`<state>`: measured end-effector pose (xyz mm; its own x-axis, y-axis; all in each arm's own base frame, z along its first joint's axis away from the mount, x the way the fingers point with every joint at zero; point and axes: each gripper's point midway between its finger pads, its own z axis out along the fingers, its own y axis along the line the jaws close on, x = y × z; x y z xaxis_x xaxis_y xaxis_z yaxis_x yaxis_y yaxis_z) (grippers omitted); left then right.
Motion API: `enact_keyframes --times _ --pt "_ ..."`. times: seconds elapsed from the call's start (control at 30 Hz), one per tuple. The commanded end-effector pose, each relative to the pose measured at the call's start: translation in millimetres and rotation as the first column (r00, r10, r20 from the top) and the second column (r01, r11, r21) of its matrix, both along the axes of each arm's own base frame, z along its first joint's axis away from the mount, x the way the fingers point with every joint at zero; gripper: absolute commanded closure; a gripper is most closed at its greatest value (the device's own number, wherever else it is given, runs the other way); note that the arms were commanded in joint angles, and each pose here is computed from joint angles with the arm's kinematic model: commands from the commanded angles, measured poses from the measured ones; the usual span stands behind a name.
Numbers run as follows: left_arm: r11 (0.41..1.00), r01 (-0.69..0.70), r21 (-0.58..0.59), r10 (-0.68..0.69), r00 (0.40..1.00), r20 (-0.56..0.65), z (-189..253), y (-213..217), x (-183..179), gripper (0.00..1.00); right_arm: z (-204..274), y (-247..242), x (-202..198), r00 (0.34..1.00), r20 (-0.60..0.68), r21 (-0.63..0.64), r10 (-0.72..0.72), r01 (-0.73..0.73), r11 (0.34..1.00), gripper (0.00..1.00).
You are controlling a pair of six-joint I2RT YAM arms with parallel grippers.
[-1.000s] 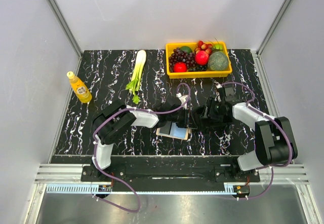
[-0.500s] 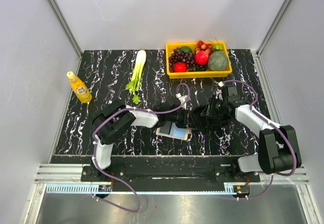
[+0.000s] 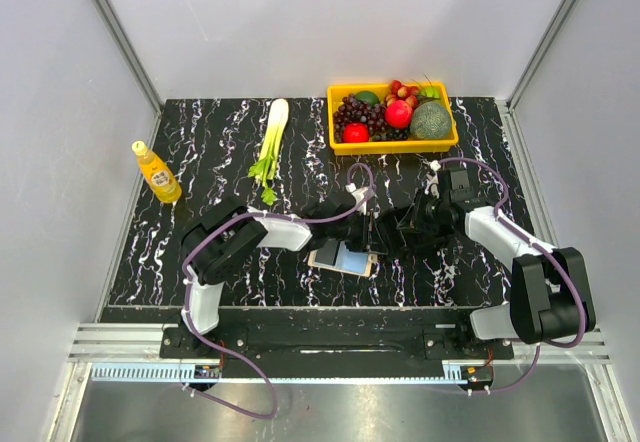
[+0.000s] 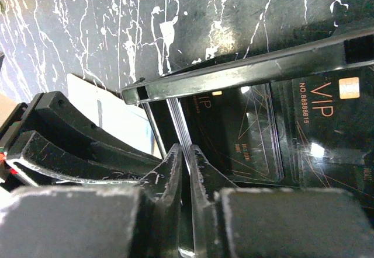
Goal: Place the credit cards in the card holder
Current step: Pick up the credit card from the storage box.
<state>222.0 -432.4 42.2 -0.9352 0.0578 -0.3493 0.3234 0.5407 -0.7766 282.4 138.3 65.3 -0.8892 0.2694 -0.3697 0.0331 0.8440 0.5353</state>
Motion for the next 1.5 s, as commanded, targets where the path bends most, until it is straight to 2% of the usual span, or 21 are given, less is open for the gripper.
enact_keyframes --times 0.0,0.07,0.17,0.33,0.43,0.5,0.73,0.9,1.07,1.23,1.33,1.4,1.47 --pt "0.999 -0.032 0.002 0.032 0.999 0.044 6 6 12 0.75 2 10 -8 0.998 -0.015 0.034 0.061 -0.061 0.998 0.91" --pt "0.999 -0.034 0.002 0.034 0.998 0.048 8 7 15 0.75 0 12 -10 0.996 -0.02 0.044 0.082 -0.081 0.996 0.97" --pt "0.999 -0.04 0.005 0.04 0.998 0.05 8 9 17 0.75 -1 15 -11 0.995 -0.032 0.058 0.095 -0.093 0.994 0.91" --pt "0.999 -0.044 0.009 0.044 0.998 0.052 9 11 20 0.75 2 19 -12 0.993 -0.028 0.076 0.113 -0.111 0.991 0.87" --pt "0.999 -0.044 0.01 0.044 0.998 0.053 9 11 22 0.75 6 12 -9 0.996 -0.009 0.023 0.083 -0.083 0.996 0.92" --pt "0.999 -0.048 0.01 0.048 0.997 0.055 10 11 23 0.75 13 6 -5 0.998 0.03 -0.008 0.051 -0.051 0.999 1.0" --pt "0.999 -0.048 0.016 0.047 0.997 0.053 9 13 23 0.75 47 -18 6 0.986 0.167 -0.131 -0.017 0.039 0.991 1.0" --pt "0.999 -0.05 0.018 0.049 0.997 0.053 9 14 24 0.75 53 -21 5 0.987 0.16 -0.18 0.008 0.021 0.984 1.0" --pt "0.999 -0.048 0.019 0.047 0.997 0.055 10 15 24 0.75 56 -7 2 0.986 0.16 -0.147 0.054 -0.031 0.989 1.0" --pt "0.999 -0.05 0.021 0.049 0.997 0.056 11 16 24 0.75 56 -2 1 0.984 0.173 -0.168 0.04 -0.011 0.986 1.0" --pt "0.998 -0.054 0.017 0.052 0.996 0.066 14 18 25 0.75 68 2 3 0.977 0.214 -0.122 0.013 0.013 0.992 1.0" --pt "0.999 -0.054 0.006 0.053 0.995 0.084 20 19 27 0.71 74 6 5 0.976 0.216 -0.095 0.004 0.017 0.995 1.0" --pt "0.998 -0.059 -0.007 0.06 0.993 0.105 28 20 27 0.62 75 6 4 0.976 0.215 -0.084 -0.012 0.031 0.996 1.0"
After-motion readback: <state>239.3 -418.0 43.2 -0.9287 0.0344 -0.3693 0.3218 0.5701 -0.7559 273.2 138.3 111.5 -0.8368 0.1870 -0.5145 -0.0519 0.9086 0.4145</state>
